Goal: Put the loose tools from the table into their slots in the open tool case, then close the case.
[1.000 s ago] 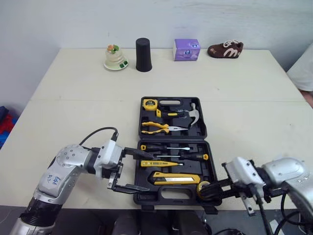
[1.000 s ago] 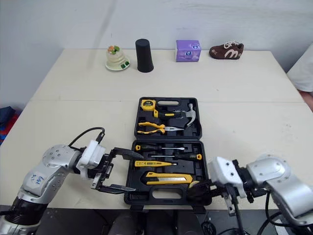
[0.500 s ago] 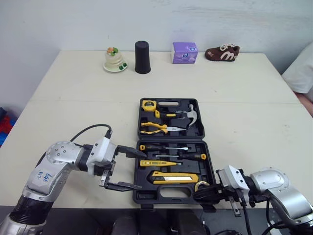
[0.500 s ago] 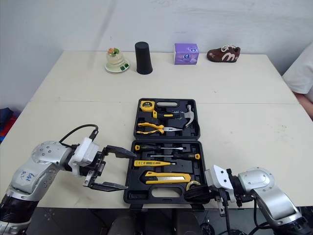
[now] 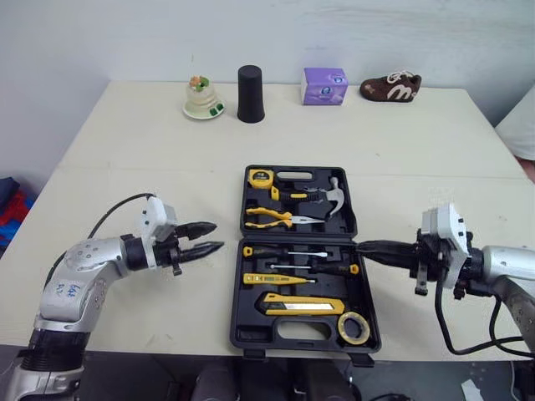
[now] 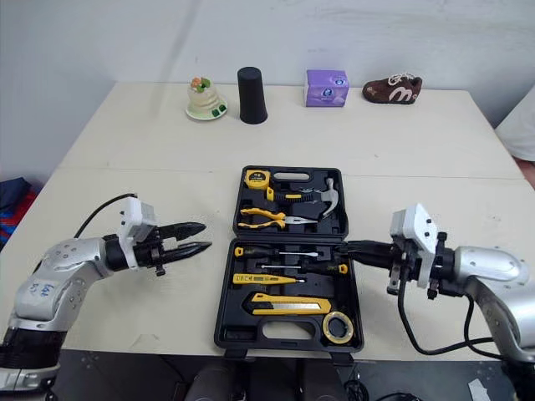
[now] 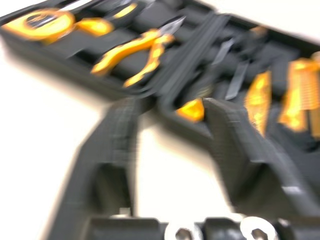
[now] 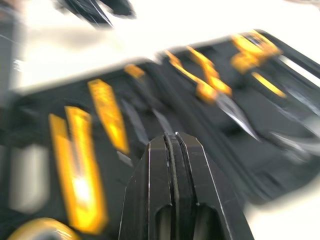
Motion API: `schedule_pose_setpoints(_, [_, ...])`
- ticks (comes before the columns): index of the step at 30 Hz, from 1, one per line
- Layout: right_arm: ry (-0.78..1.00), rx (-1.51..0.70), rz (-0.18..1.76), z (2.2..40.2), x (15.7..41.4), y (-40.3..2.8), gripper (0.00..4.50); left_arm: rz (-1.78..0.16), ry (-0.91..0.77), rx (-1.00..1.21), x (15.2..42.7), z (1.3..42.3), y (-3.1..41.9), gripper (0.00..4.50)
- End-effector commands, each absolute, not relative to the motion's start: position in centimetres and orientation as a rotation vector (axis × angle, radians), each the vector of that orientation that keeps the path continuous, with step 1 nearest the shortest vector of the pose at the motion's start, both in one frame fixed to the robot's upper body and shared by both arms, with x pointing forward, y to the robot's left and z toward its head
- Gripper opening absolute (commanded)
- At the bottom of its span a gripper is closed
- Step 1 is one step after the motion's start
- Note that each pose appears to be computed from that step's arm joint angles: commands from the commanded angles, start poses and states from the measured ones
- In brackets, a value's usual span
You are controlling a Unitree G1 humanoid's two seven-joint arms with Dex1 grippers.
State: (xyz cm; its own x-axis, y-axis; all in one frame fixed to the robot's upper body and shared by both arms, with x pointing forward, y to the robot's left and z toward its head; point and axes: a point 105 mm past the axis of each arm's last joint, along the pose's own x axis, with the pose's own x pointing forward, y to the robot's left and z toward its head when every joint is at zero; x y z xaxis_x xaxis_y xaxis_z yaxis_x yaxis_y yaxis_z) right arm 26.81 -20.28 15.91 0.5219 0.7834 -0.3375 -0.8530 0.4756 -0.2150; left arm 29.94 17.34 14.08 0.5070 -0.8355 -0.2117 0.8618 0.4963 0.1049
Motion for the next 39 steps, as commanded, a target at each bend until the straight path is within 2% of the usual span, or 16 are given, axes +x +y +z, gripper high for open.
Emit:
schedule_pose_setpoints(1, [0.266,-0.502,0.882,14.8,28.6,-23.2,0.0,-0.993,0.175,0.252,31.0,13.2,17.2,0.21])
schedule_pose_setpoints(2, [0.285,-0.505,0.869,14.1,29.0,-23.6,0.0,-0.996,0.2,0.262,31.2,12.6,16.8,0.03])
schedule_pose_setpoints(5, [0.307,-0.561,0.868,12.6,30.1,-23.7,0.0,-1.003,0.277,0.292,31.6,10.9,15.9,0.03])
schedule_pose_setpoints(9, [0.264,-0.535,0.877,11.9,31.7,-22.3,0.0,-1.012,0.269,0.288,32.6,10.8,14.5,0.03])
schedule_pose_setpoints(15, [0.26,-0.542,0.925,10.9,32.7,-20.4,0.0,-1.064,0.266,0.297,32.7,10.5,12.1,0.03])
schedule_pose_setpoints(20, [0.22,-0.522,0.926,11.4,33.7,-19.3,0.0,-1.048,0.24,0.301,33.1,10.8,11.0,0.03])
schedule_pose_setpoints(29, [0.245,-0.553,0.888,11.6,34.7,-20.4,0.0,-0.955,0.22,0.314,34.8,10.9,12.5,0.03])
schedule_pose_setpoints(31, [0.32,-0.489,0.89,11.7,34.1,-21.4,0.64,-0.937,0.221,0.284,34.7,11.3,13.6,0.62])
schedule_pose_setpoints(33, [0.312,-0.496,0.858,12.6,34.1,-22.1,1.3,-0.916,0.191,0.261,34.7,12.1,14.7,1.23])
schedule_pose_setpoints(35, [0.296,-0.425,0.803,14.6,34.2,-23.0,2.35,-0.85,0.184,0.247,34.9,13.2,16.4,2.22])
schedule_pose_setpoints(39, [0.506,-0.246,0.653,16.5,33.6,-24.8,4.19,-0.793,0.288,0.141,34.4,15.8,18.5,3.96])
